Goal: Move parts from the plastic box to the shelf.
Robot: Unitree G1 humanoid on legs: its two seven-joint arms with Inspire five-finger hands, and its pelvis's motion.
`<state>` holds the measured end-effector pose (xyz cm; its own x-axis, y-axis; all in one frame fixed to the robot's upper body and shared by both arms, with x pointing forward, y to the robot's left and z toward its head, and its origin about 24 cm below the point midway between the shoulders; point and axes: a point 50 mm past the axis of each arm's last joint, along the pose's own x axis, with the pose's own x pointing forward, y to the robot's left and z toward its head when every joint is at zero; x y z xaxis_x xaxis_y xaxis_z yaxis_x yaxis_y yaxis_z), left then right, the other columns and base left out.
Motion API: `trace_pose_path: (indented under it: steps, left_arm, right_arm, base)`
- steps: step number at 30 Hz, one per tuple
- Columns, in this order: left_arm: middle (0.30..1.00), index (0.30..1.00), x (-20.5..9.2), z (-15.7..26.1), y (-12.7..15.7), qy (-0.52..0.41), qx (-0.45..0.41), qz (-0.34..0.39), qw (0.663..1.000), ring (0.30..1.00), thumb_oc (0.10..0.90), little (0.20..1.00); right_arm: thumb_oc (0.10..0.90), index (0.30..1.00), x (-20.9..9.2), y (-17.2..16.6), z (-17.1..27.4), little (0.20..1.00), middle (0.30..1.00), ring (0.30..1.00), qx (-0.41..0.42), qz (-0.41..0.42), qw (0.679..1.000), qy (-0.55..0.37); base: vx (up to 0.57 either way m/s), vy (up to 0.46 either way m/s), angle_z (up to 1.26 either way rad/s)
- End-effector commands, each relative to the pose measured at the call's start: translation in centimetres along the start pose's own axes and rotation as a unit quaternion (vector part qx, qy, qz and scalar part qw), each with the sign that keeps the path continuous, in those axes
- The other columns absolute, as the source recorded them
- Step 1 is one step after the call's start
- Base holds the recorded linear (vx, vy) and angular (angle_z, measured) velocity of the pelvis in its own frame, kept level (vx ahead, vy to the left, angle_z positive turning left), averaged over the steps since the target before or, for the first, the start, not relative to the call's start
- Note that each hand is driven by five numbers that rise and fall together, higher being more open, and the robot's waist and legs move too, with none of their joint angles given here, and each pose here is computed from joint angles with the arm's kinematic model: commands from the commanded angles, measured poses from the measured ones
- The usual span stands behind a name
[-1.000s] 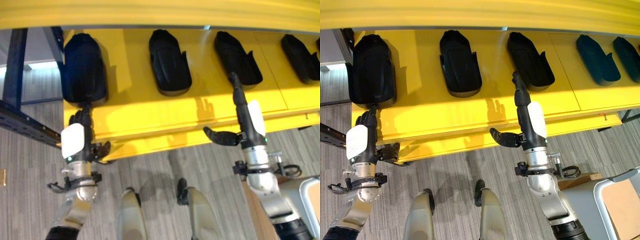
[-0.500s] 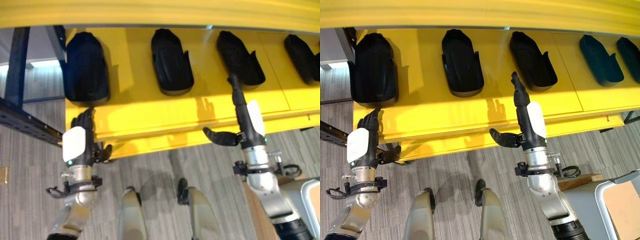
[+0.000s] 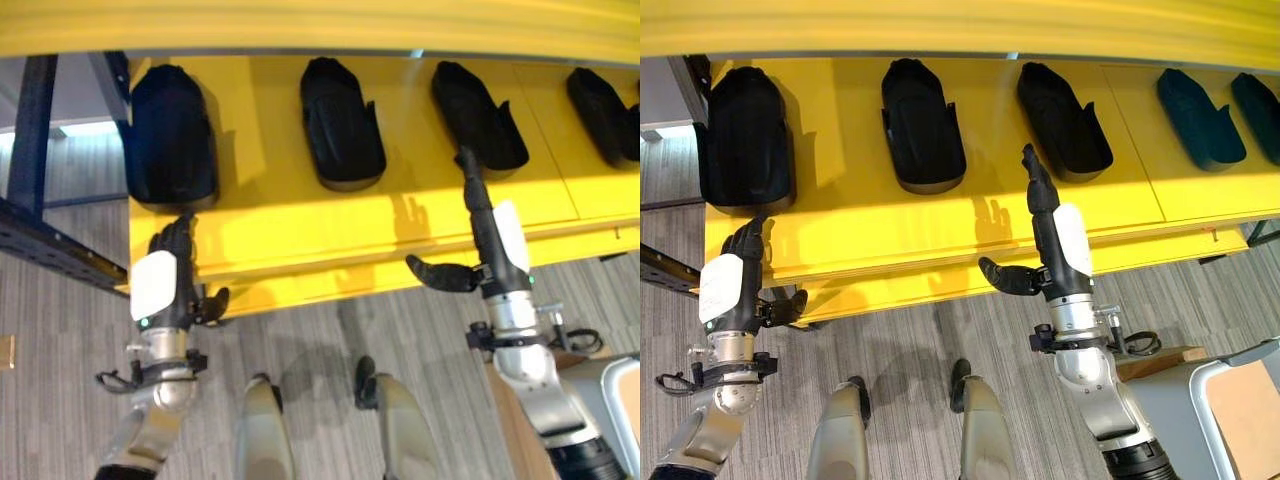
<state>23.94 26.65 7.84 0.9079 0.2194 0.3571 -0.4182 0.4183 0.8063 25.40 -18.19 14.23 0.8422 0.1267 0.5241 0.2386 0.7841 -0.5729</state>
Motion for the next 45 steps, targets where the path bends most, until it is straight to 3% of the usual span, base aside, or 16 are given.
trace_pose_path:
  steps: [1, 45]
  left_arm:
    - [1.000, 1.000, 1.4, 1.7, 1.0, -0.049, -0.007, 0.048, 0.998, 1.000, 0.900, 1.000]
    - [1.000, 1.000, 3.1, 1.2, 1.4, -0.026, 0.024, 0.075, 0.997, 1.000, 0.900, 1.000]
  right_arm:
    - [0.900, 1.000, 1.8, -3.1, 2.5, 1.000, 1.000, 1.000, 0.009, -0.089, 0.993, -0.083]
    - [0.900, 1.000, 1.9, -2.8, 2.4, 1.000, 1.000, 1.000, 0.011, -0.074, 0.994, -0.080]
  base:
    - [0.00, 0.000, 0.00]
    - [0.00, 0.000, 0.00]
